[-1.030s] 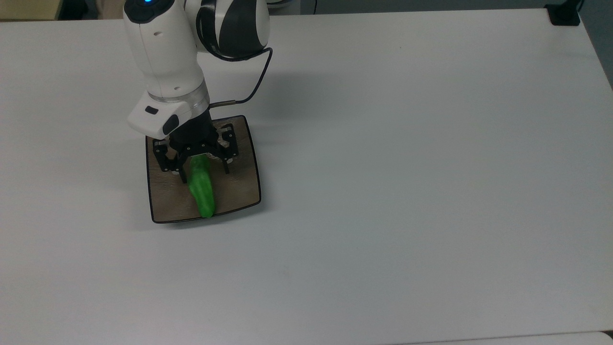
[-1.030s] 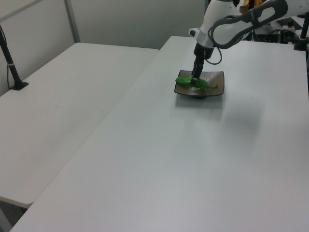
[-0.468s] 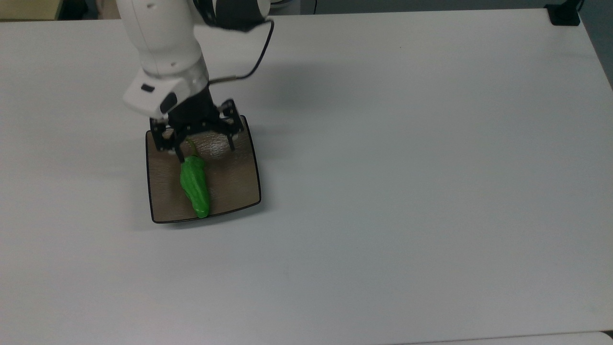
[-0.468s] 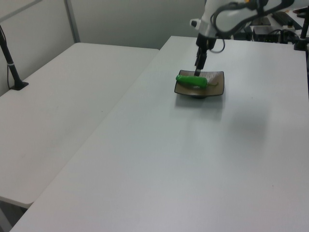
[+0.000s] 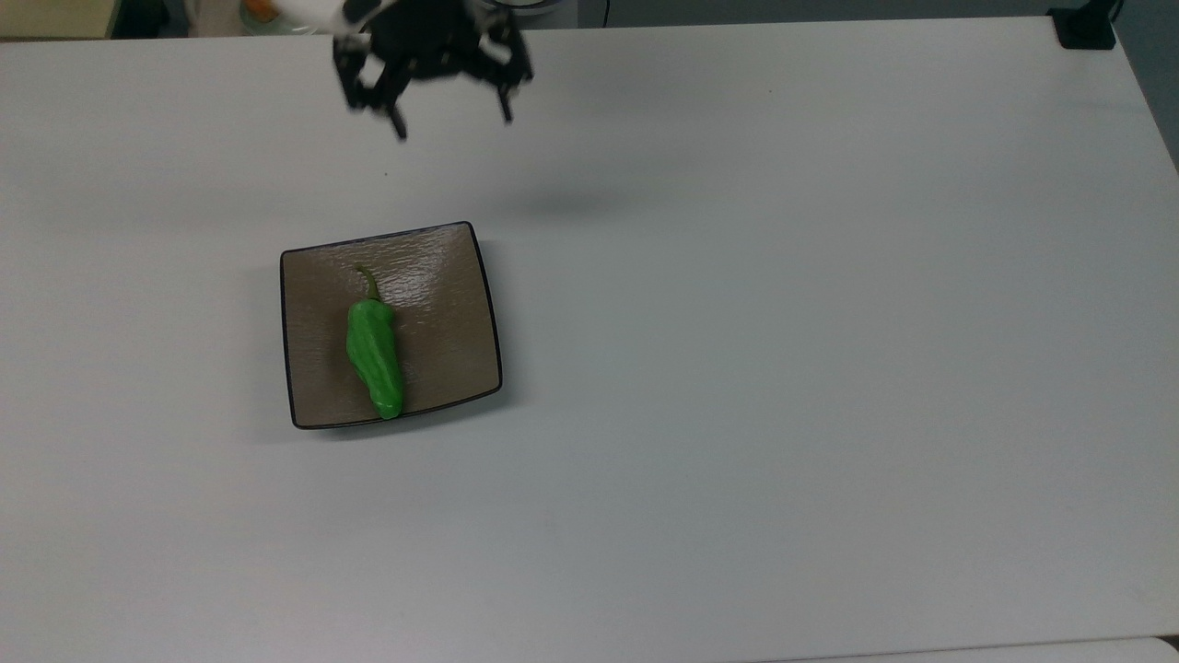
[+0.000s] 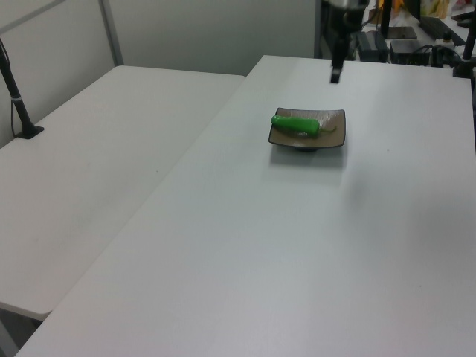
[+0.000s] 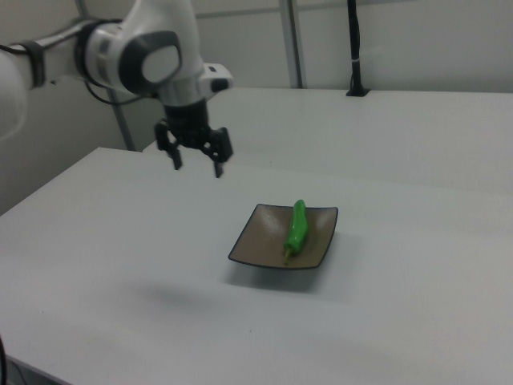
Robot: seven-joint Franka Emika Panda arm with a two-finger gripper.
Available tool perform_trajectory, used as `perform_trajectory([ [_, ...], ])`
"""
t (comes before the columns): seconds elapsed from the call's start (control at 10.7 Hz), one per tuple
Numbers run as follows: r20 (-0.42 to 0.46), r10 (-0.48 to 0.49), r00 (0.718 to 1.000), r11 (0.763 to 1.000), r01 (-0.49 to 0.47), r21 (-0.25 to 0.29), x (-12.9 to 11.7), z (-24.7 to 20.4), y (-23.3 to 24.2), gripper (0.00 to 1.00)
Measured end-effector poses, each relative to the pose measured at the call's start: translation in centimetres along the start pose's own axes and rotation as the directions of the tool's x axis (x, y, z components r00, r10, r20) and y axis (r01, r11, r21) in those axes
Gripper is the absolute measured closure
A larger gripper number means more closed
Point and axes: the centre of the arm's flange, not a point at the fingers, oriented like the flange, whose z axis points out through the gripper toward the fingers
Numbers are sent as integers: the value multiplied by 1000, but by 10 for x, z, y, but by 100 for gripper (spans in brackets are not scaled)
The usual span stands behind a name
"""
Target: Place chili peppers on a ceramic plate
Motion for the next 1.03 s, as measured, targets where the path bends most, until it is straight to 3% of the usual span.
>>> perform_trajectory([
  [0.28,94,26,995,1000,-27,8,-49,-59,-47,0],
  [0.47,134,30,990,999,-26,-33,-67,-75,-79,0],
  [0.66,140,8,990,999,-1,-50,-64,-69,-99,0],
  [1.03,35,19,999,998,-17,-57,-23,-37,-87,0],
])
